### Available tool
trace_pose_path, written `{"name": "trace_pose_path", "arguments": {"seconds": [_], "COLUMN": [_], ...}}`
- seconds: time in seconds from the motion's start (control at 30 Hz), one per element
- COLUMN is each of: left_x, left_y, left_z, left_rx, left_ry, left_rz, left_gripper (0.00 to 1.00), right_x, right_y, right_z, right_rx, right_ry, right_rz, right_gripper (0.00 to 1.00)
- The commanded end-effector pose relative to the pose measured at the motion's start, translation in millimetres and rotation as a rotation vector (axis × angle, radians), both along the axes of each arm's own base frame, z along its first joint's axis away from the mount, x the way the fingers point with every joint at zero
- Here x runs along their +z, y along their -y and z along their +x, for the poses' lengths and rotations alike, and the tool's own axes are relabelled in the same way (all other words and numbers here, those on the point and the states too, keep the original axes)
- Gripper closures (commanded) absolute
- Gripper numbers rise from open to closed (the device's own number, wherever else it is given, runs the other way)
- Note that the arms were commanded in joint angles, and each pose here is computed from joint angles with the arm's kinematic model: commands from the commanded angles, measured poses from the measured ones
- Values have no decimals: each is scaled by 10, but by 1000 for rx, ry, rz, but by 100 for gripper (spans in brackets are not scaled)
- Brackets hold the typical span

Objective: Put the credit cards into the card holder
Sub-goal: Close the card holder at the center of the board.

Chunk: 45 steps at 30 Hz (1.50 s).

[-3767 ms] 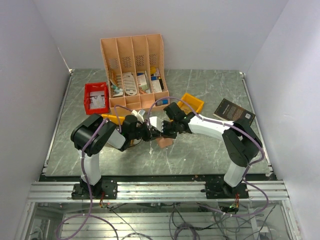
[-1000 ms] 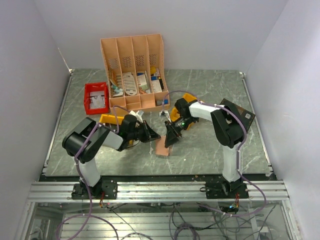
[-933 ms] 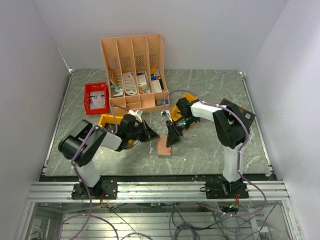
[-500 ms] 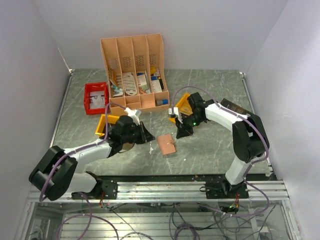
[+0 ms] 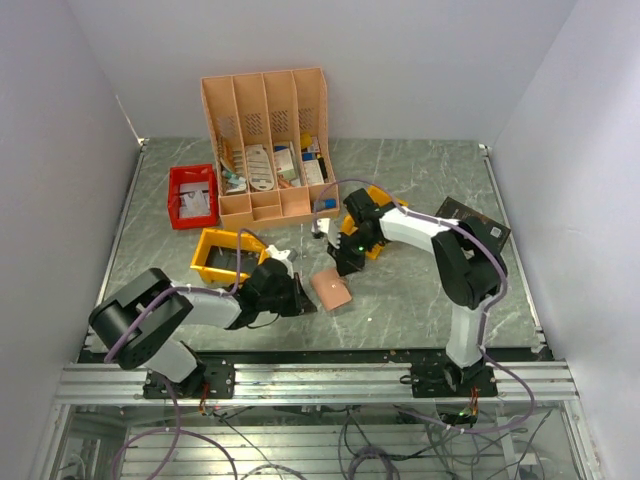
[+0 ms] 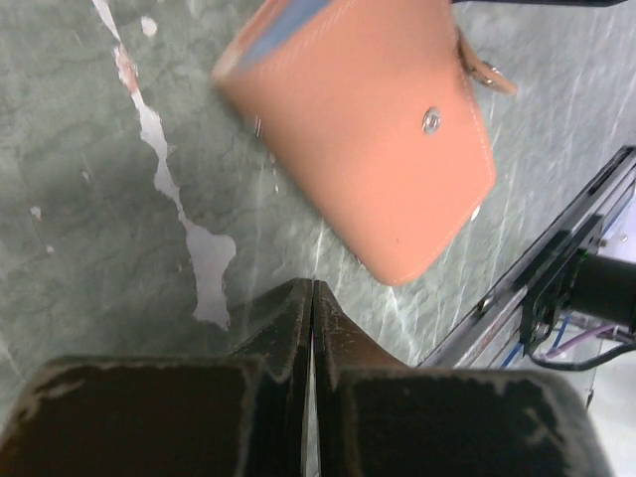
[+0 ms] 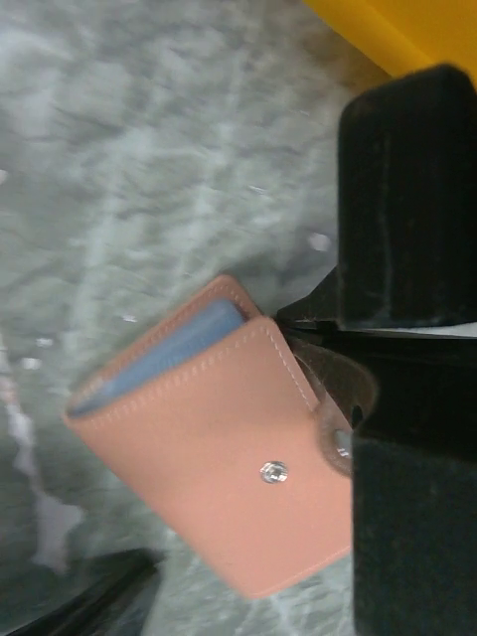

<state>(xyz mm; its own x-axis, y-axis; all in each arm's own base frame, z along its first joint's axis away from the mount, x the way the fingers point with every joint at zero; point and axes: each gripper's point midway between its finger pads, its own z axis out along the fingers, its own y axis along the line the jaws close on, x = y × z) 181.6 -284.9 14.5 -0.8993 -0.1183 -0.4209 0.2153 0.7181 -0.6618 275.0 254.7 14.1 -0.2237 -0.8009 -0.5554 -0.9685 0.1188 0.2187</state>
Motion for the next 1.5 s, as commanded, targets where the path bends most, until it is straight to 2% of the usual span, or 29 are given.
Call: {"name": "trace_pose_path", "arguments": {"seconds": [0.0, 0.1, 0.23, 0.33, 0.47, 0.53, 0.57, 0.6, 0.63, 0.67, 0.7, 0.77, 0.83, 0.87, 0.93, 0.97, 1.03, 1.13, 1.17, 1.23, 1.27, 1.37, 1.47], "left_x": [71, 43, 69, 181, 462, 575, 633, 715, 850, 890, 974, 1164, 1234, 1230, 1169, 1121, 1000, 770, 744, 743, 758, 801, 855], "left_y": [95, 74, -1, 1, -91, -200, -261, -327, -401, -471, -532, -576, -568, -528, -476, -432, -350, -244, -211, -142, -118, -91, -66], "left_z": [187, 246, 356, 391, 258, 231, 243, 277, 324, 377, 426, 479, 516, 531, 602, 620, 647, 676, 694, 709, 718, 762, 777], "left_rx": [96, 151, 230, 216, 140, 119, 113, 117, 135, 151, 157, 158, 132, 90, 24, -13, -70, -132, -142, -167, -174, -182, -186], "left_ry": [68, 73, 109, 163, 292, 362, 398, 439, 492, 532, 592, 705, 732, 723, 669, 631, 552, 454, 446, 444, 449, 466, 472], "left_rz": [-112, -136, -157, -175, -208, -170, -133, -93, -69, -27, -1, -9, -8, -3, -5, -26, -64, -96, -104, -131, -138, -140, -151], "left_gripper": [93, 93, 93, 93, 93, 91, 85, 77, 63, 52, 42, 32, 30, 32, 46, 56, 64, 67, 66, 52, 49, 49, 53], "right_x": [-6, -48, 61, 229, 801, 1241, 1374, 1430, 1431, 1329, 1238, 1029, 969, 963, 924, 867, 793, 715, 683, 621, 613, 603, 553], "right_y": [-427, -642, -844, -846, -698, -660, -651, -638, -668, -657, -640, -590, -521, -483, -430, -405, -356, -340, -334, -328, -330, -342, -331], "right_z": [-59, -60, 28, 300, 695, 698, 662, 585, 514, 372, 229, 41, -12, -13, 75, 98, 116, 47, 47, 71, 77, 42, 14], "right_rx": [8, 22, 49, 35, 44, 133, 177, 204, 226, 260, 313, 399, 470, 474, 459, 453, 463, 456, 445, 423, 418, 423, 435], "right_ry": [-110, -163, -151, -56, 86, 208, 268, 305, 320, 264, 202, 80, 48, 70, 192, 243, 285, 185, 173, 193, 205, 200, 187], "right_rz": [80, 101, 129, 126, 218, 322, 363, 400, 453, 476, 490, 465, 462, 462, 410, 366, 294, 257, 246, 225, 224, 226, 219], "right_gripper": [100, 100, 100, 100, 91, 76, 63, 42, 21, 8, 1, 0, 1, 2, 2, 3, 13, 45, 51, 53, 54, 57, 62]}}
